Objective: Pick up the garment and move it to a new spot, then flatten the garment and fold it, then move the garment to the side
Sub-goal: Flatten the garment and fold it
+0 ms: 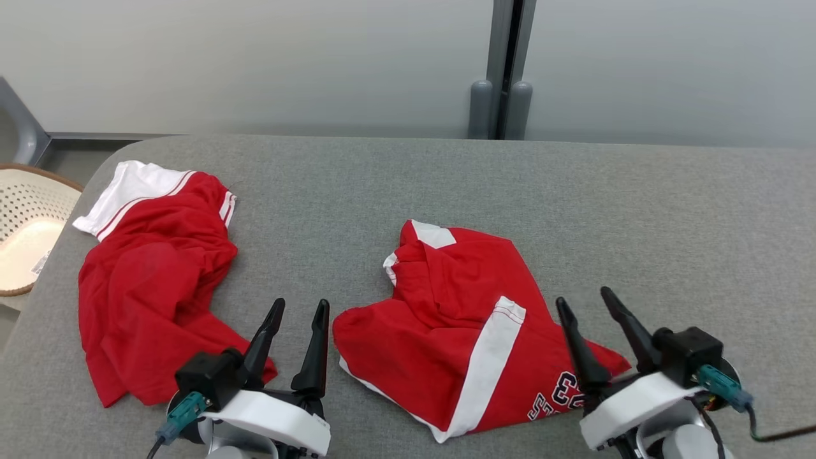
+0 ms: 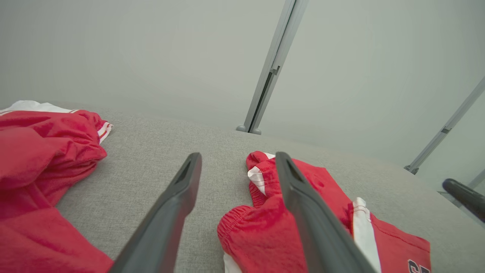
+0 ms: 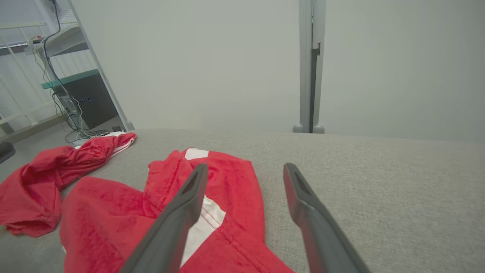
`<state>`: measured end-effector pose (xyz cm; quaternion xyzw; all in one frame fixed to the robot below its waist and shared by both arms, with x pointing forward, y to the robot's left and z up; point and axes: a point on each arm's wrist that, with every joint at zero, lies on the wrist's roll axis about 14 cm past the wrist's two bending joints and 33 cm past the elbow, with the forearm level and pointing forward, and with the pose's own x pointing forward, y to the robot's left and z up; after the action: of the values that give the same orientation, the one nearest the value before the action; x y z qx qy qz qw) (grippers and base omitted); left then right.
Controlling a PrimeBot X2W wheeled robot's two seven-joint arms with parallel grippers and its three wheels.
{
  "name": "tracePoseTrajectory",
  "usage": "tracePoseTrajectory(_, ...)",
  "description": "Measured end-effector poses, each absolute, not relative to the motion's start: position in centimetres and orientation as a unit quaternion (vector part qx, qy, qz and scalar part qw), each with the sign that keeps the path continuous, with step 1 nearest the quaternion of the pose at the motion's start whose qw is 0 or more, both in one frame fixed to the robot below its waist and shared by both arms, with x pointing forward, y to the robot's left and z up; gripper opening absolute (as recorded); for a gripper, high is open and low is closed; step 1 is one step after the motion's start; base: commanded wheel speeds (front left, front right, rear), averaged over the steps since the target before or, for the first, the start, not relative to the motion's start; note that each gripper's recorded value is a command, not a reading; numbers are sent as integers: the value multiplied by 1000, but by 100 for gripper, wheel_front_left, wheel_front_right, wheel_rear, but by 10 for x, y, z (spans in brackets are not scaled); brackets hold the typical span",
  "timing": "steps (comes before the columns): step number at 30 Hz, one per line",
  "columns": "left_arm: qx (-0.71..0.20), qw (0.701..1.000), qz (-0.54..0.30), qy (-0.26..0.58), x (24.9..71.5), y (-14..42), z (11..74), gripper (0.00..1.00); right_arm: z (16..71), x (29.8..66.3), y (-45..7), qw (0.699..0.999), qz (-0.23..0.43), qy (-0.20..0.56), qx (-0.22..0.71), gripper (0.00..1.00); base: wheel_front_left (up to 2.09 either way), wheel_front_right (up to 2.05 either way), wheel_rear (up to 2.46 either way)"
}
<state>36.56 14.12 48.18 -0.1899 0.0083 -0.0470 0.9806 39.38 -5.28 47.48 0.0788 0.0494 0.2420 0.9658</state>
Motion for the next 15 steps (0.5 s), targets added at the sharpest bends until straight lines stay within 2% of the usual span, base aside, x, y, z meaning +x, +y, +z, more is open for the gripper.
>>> tracePoseTrajectory(5, -195, 980, -38, 9, 368, 146, 481, 100, 455, 399, -27, 949, 291, 106, 53, 100, 0, 0, 0)
tracePoseTrajectory(15, -199, 980, -7, 23, 363, 161, 471, 100, 420, 407, -3, 923, 339, 178, 28, 100, 0, 0, 0)
